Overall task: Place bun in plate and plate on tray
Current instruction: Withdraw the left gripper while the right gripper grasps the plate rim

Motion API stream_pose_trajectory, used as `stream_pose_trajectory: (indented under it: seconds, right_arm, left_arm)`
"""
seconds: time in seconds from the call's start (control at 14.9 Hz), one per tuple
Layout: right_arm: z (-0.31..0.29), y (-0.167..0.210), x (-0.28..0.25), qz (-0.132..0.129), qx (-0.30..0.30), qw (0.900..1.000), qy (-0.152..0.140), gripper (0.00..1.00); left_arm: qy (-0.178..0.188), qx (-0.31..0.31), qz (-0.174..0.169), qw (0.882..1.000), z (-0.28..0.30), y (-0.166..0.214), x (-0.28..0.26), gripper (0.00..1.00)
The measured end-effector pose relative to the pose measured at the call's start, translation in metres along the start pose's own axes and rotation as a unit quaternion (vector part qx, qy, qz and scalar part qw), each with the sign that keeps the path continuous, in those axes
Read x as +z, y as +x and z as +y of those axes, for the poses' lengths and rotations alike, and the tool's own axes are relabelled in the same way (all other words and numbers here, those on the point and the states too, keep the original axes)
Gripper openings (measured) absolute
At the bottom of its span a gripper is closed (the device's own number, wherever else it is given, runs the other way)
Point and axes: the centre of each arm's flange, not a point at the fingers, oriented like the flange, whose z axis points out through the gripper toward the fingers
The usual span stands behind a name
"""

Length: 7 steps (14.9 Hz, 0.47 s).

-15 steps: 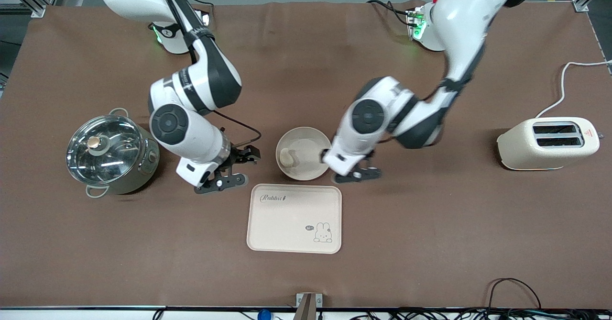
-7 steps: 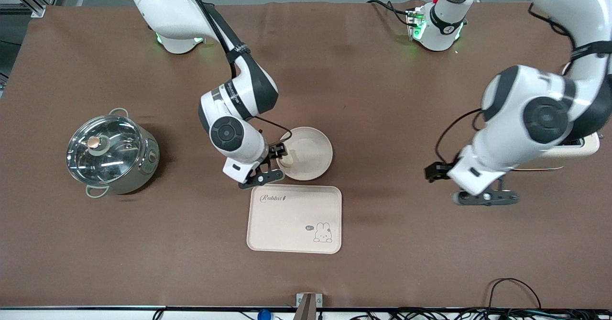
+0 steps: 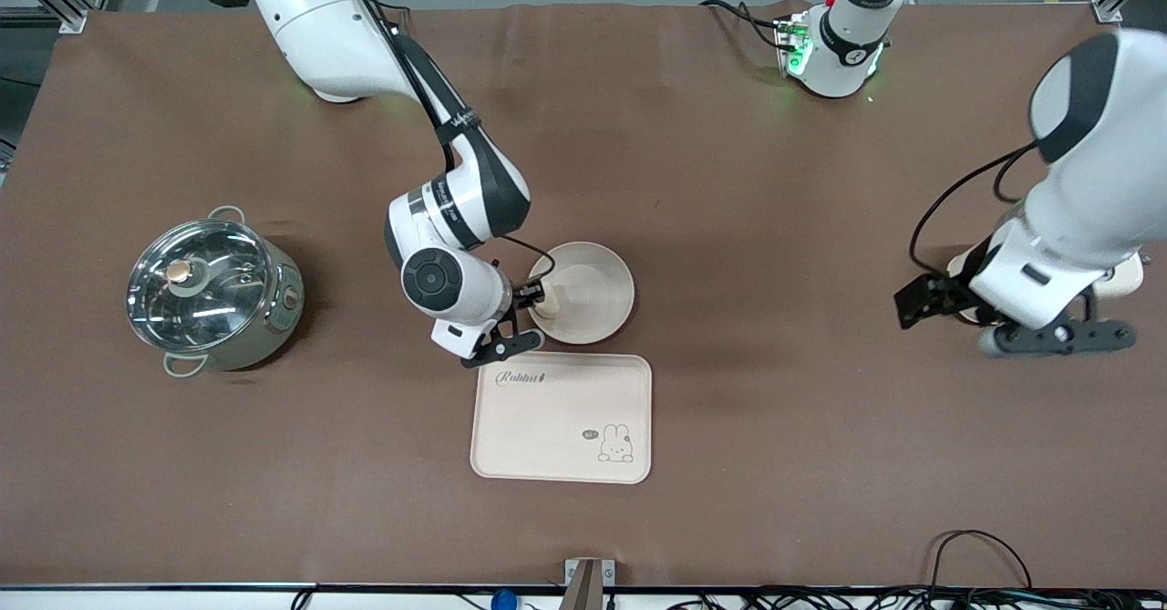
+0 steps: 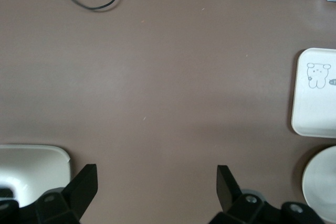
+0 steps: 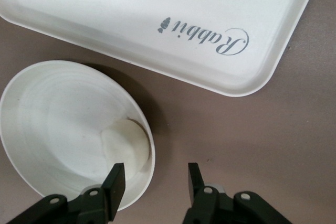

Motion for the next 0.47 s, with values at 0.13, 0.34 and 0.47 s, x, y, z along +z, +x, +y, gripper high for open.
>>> stream_pose_trajectory:
  seconds: [0.13,0.34,0.47]
  right_arm:
    - [0.003,0.001,0.008,-0.006,-0.001,1.000,-0.001,0.57]
    - [0.001,0.001,0.026,-0.015,-0.003,1.000,-0.002,0.55]
    - [-0.002,0.000,0.035,-0.021,-0.002,1.000,0.005,0.53]
  left_arm:
    - [0.004,-0.009,-0.009,1.000,-0.004,-0.013,-0.023,1.00]
    - [0.001,-0.028,-0.017,0.999,-0.008,-0.034,-0.057,1.00]
    - [0.003,-0.027,-0.010,1.000,-0.014,-0.047,-0.082,1.00]
